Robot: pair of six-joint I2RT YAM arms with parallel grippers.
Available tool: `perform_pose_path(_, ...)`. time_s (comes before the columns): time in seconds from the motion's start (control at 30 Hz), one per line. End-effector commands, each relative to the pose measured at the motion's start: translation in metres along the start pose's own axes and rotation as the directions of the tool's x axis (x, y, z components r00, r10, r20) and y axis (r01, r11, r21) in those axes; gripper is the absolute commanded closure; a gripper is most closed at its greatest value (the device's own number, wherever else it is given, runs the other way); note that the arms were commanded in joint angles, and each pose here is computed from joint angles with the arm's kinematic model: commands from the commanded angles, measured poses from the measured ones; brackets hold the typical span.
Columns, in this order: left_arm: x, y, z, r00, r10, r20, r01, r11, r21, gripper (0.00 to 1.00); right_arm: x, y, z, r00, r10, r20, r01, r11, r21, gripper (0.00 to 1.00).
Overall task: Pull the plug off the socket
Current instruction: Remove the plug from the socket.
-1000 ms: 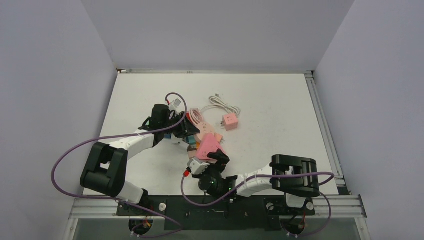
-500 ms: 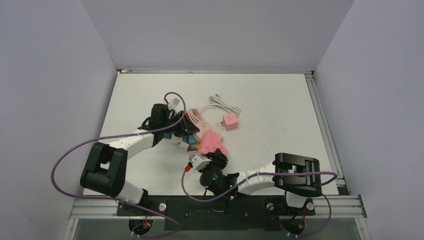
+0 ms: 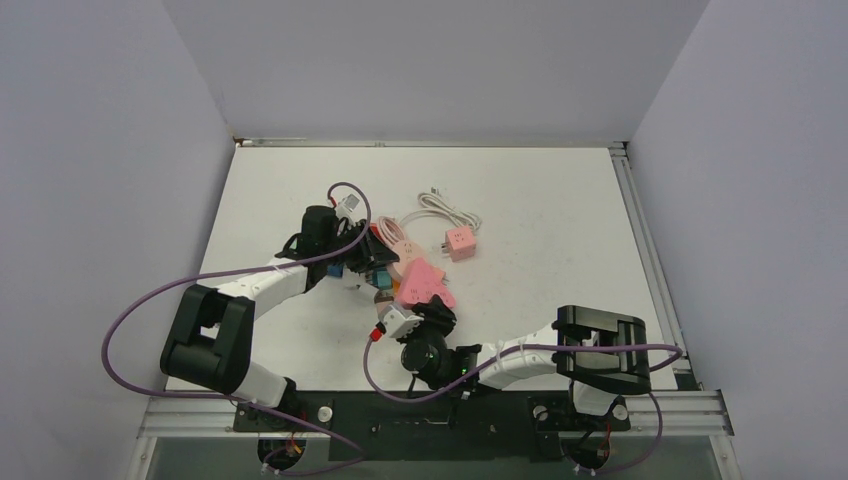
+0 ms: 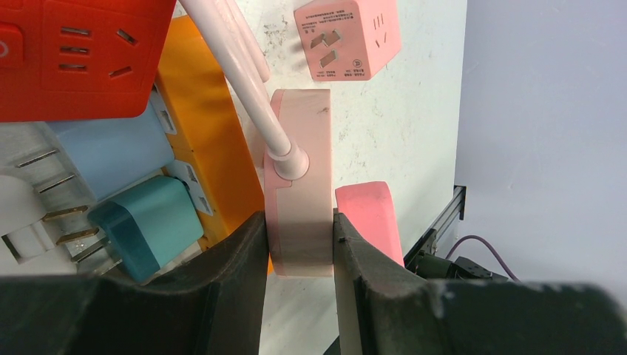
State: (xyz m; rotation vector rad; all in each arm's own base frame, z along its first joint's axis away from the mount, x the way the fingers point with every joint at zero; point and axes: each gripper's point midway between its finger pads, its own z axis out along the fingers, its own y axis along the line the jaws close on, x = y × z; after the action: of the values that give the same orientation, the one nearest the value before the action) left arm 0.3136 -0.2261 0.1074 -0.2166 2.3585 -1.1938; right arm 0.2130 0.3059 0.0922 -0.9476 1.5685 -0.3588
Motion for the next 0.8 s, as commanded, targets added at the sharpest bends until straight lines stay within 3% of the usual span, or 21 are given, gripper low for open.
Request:
perform_pose_path(0.0,-0.018,-0.028,-0.005,0.996,0.075,0.044,-0.078,0.993,0.084,1.0,-0.016,-0.007,-0.002,0.999,0.035,0.033,-0.036,0.999,0.031,0.94)
perform_pose_path(0.27,-0.018,-0.028,-0.005,0.996,0.076,0.043,-0.079,0.993,0.084,1.0,-0.017,0.002,-0.003,1.0,-0.002,0.029,0.001,0.999,0.034,0.95)
perform_pose_path(0.67,-0.021,-0.027,-0.007,0.994,0.095,0.056,-0.099,0.993,0.063,1.0,-0.031,-0.04,0.011,0.946,0.318,0.06,-0.31,0.945,-0.107,0.95)
perform_pose_path(0.77,-0.02,-0.027,-0.007,0.994,0.095,0.055,-0.099,0.993,0.064,1.0,-0.031,-0.043,0.012,0.94,0.336,0.062,-0.327,0.937,-0.123,0.95)
